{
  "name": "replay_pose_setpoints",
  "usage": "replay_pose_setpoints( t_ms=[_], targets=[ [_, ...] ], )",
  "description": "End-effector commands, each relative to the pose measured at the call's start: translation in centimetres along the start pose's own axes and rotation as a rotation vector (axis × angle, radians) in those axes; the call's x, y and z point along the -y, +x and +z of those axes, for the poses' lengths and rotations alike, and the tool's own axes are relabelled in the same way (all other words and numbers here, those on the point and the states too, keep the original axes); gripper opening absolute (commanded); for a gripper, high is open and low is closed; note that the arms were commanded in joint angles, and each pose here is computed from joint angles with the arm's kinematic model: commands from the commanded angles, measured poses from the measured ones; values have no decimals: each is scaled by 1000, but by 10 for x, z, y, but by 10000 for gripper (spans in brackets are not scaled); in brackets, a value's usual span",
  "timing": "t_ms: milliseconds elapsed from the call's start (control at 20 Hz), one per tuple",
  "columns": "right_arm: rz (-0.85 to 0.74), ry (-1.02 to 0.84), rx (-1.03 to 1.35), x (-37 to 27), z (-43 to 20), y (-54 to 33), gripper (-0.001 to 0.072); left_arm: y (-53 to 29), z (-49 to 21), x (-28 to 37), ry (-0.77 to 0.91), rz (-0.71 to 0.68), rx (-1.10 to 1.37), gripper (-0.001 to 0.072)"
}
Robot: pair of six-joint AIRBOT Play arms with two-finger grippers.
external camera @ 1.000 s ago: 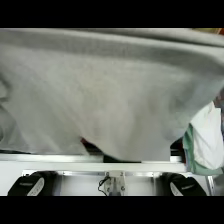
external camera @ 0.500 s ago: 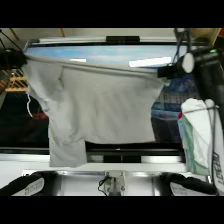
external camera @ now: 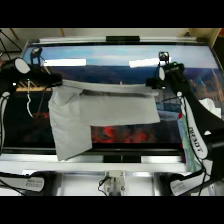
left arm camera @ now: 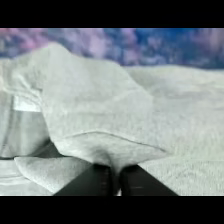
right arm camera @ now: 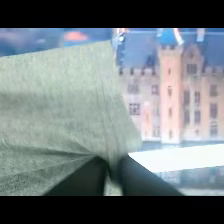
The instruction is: Fold the shirts.
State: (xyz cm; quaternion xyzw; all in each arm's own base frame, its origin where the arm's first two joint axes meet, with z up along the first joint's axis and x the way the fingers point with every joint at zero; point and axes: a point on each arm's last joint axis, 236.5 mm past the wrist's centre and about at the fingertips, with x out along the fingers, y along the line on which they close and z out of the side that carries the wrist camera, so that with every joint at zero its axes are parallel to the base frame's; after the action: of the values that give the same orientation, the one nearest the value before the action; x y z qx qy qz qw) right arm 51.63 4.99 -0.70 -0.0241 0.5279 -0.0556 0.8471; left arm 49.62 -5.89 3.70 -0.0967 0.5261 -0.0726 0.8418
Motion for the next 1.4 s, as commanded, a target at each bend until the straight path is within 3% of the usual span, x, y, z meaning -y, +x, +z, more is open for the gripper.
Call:
replay_pose_setpoints(
  t_ms=[0, 50, 150, 200, 250, 300, 400, 450, 550, 700, 850, 950, 1250, 1300, 1350],
  targets=[
    [-6, -60, 0, 3, 1, -9, 466, 14, -30, 13, -30, -61, -147, 452],
    [-80, -123, 16, 23, 5, -25, 466, 2, -36, 2, -24, -34, -195, 498],
    [-243, -208, -22, 79, 1, -56, 465, -30, -54, -36, -16, 55, -308, 495],
    [-250, -199, -89, 101, -13, -62, 461, -46, -69, -53, -30, 79, -373, 462],
    [-208, -143, -185, 119, -36, -64, 455, -59, -85, -65, -54, 73, -414, 369],
    [-127, -67, -283, 128, -61, -61, 455, -66, -99, -73, -89, 66, -430, 374],
    [90, 116, -440, 129, -107, -56, 459, -64, -141, -81, -174, 6, -446, 424],
    [195, 206, -496, 125, -123, -56, 475, -57, -164, -84, -222, -19, -447, 512],
    [355, 333, -546, 114, -138, -58, 477, -37, -208, -88, -326, -70, -451, 542],
    [382, 367, -565, 113, -146, -55, 477, -7, -233, -87, -417, -128, -412, 538],
    [387, 376, -534, 112, -139, -52, 477, 7, -221, -96, -413, -90, -328, 529],
    [382, 378, -520, 114, -137, -50, 477, 13, -212, -101, -408, -69, -281, 457],
    [420, 351, -506, 108, -134, -51, 484, 36, -220, -99, -403, -65, -321, 453],
    [437, 351, -498, 104, -131, -52, 625, 40, -224, -97, -402, -68, -338, 451],
    [443, 348, -496, 102, -130, -51, 625, 42, -226, -95, -398, -71, -349, 325]
  ],
)
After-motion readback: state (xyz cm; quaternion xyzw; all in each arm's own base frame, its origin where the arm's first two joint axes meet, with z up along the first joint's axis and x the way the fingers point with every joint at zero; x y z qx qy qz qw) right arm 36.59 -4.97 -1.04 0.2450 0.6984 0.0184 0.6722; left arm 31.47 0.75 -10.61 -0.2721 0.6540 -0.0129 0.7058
